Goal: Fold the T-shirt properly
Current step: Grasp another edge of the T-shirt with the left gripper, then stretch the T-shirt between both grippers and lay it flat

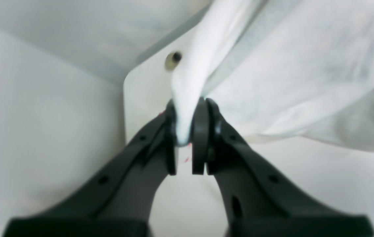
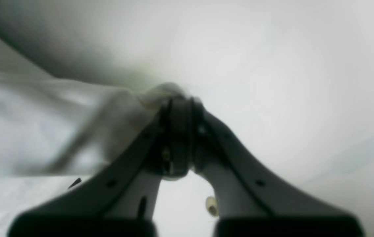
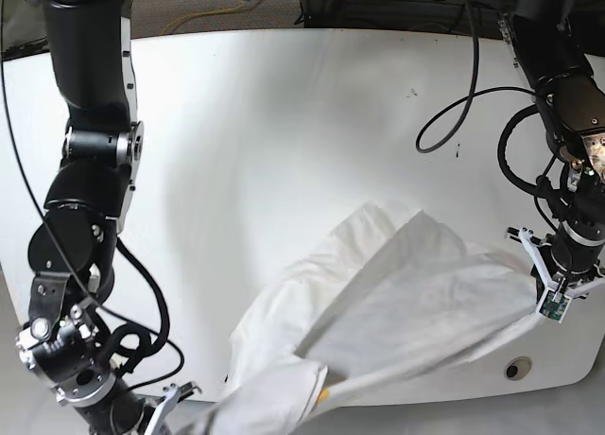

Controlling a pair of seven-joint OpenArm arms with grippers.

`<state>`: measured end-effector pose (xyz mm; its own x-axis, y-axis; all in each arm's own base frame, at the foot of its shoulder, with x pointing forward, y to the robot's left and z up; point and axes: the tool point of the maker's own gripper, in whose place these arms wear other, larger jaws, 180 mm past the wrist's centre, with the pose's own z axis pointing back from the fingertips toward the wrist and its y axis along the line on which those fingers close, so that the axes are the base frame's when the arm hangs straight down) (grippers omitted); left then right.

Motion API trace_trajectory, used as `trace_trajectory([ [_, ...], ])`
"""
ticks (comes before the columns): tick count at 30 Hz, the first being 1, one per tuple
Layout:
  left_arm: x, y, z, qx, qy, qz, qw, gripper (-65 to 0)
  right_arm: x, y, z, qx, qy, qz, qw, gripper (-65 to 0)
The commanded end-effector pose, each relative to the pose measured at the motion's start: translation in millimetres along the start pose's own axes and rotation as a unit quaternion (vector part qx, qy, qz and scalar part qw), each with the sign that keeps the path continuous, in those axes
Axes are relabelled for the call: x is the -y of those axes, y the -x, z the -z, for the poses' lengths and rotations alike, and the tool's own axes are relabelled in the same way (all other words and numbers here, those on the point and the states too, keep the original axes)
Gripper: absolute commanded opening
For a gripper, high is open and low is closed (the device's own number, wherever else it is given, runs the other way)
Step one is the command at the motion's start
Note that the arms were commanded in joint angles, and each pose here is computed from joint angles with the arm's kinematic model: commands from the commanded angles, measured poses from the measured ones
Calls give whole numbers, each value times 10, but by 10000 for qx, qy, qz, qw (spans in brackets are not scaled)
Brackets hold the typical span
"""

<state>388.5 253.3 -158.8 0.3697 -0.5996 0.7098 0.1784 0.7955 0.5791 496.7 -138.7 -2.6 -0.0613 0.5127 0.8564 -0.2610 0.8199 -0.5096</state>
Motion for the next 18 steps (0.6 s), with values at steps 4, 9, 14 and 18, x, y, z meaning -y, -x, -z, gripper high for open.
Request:
trace_trajectory([
  [4, 190, 245, -42, -294, 255, 233, 9990, -633, -113, 322, -232, -64, 115, 119, 9998, -650],
  [9, 502, 781, -131, -1125, 729, 535, 9895, -633, -447, 934, -482, -573, -45, 368, 9977, -650],
  [14, 856, 1281, -304, -1764, 1240, 692, 9740, -636, -849, 1579, -843, -1225, -218, 784, 9891, -650],
  [18, 1139, 1679, -518, -2223, 1645, 747, 9581, -636, -1168, 2212, -1255, -1966, -290, 1344, 9708, -650],
])
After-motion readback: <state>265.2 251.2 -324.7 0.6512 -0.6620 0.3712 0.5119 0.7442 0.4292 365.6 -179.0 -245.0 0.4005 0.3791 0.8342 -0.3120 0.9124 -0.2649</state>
